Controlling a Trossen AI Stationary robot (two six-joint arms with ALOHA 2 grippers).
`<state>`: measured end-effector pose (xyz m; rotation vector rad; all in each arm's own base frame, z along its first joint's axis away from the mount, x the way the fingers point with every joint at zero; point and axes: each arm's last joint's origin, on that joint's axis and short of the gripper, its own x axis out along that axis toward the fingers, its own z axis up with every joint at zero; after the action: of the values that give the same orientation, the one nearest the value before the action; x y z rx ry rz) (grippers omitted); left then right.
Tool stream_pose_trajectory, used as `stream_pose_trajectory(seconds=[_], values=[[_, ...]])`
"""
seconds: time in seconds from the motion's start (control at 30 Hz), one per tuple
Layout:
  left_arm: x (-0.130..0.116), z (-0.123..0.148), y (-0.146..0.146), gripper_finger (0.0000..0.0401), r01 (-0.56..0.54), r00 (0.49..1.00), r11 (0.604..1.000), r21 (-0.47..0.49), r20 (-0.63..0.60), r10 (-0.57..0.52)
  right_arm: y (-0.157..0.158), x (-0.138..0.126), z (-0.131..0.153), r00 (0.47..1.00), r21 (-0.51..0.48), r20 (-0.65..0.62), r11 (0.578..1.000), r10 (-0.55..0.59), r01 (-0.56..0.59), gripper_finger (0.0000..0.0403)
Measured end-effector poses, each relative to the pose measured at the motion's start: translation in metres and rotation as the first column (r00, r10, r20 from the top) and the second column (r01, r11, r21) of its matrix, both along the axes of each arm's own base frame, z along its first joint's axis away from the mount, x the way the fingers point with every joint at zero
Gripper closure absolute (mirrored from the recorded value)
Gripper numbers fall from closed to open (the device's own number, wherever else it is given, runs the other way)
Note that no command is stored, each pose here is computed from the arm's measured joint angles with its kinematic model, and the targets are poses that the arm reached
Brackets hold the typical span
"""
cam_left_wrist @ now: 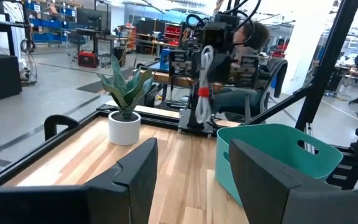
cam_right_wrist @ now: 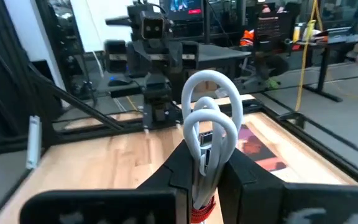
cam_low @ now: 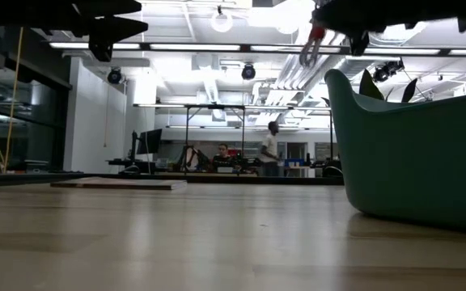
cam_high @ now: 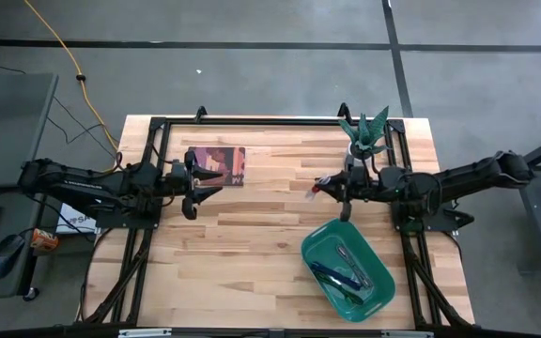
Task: Pick and place USB-C Cables
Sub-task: Put the white USB cable into the green bin
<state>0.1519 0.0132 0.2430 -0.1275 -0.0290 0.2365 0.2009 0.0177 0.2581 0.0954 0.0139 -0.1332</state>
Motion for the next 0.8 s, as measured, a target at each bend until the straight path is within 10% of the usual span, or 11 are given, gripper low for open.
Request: stream_pose_trajectory(seconds=[0.4,0.8], values=[[0.0,0.0,0.0,0.0222,0.0,1.0,1.0,0.0,0.0,0.0,0.05,0.014,0.075,0.951,0.093,-0.236,0.979,0.197,-0.18,0.038],[0.0,0.0,0.0,0.0222,0.0,1.0,1.0,0.0,-0.003,0.0,0.109,0.017,0.091,0.579,0.323,-0.791,0.938,0.196,0.125,0.038]])
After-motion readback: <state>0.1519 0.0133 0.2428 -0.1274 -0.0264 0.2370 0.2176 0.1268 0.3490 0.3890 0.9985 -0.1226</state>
